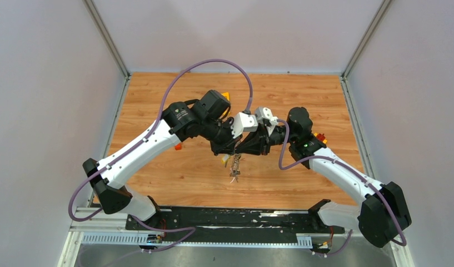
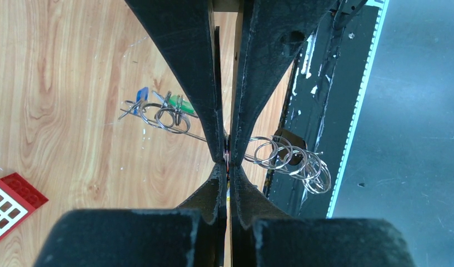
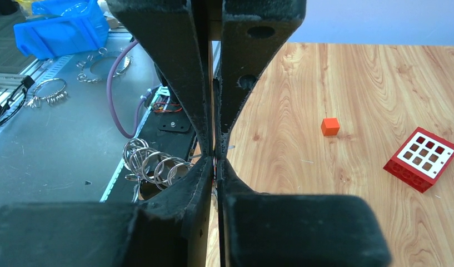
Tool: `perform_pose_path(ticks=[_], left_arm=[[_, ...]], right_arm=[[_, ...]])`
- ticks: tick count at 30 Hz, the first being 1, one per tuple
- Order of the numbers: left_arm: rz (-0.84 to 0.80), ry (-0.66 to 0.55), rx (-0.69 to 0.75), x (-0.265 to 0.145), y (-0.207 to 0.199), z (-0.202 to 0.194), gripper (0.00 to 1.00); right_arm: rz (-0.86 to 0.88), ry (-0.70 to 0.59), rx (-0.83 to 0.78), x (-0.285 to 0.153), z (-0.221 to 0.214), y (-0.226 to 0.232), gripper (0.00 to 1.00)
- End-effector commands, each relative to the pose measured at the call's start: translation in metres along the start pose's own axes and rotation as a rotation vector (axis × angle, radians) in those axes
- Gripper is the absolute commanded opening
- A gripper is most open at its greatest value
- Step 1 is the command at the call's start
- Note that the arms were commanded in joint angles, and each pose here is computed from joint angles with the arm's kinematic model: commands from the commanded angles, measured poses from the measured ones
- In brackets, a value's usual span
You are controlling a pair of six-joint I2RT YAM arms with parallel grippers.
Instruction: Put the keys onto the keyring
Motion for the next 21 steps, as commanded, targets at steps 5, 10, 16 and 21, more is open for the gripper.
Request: perform_pose_path(ticks=[5,10,16,21], left_arm=[[-0.025,-0.087,0.043,-0.014,-0.011,0.013,0.0],[-0.012,-0.127,0.076,-0.018,-0.011,0.016,0.03],[0.023,-0.22,0.154,-0.028,-0.009,0.022,0.28],[0.049,-0.317,0.218,-0.04,-0.007,0.029,0.45]], right_arm=[[0.017,-0.009,-0.034,0.001,0.009,0.001,0.0],[0.004,0.011,-0.064,-0.001,0.012,-0.002,0.0],[-0.013,0.003,-0.096,-0.008,0.026,-0.002,0.0],[-0.036,-0.02,-0.124,-0.016,0.042,-0.001,0.0]])
Point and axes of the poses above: each gripper's point midway between its finger pads, its own x axis out along the fingers, its own y axis along the line the jaws close on, z = x × y, the point moved 2 cm from there along -x, back along the fingers, and after that the axes turned 11 degrees about -x, right-handed, at the moved point
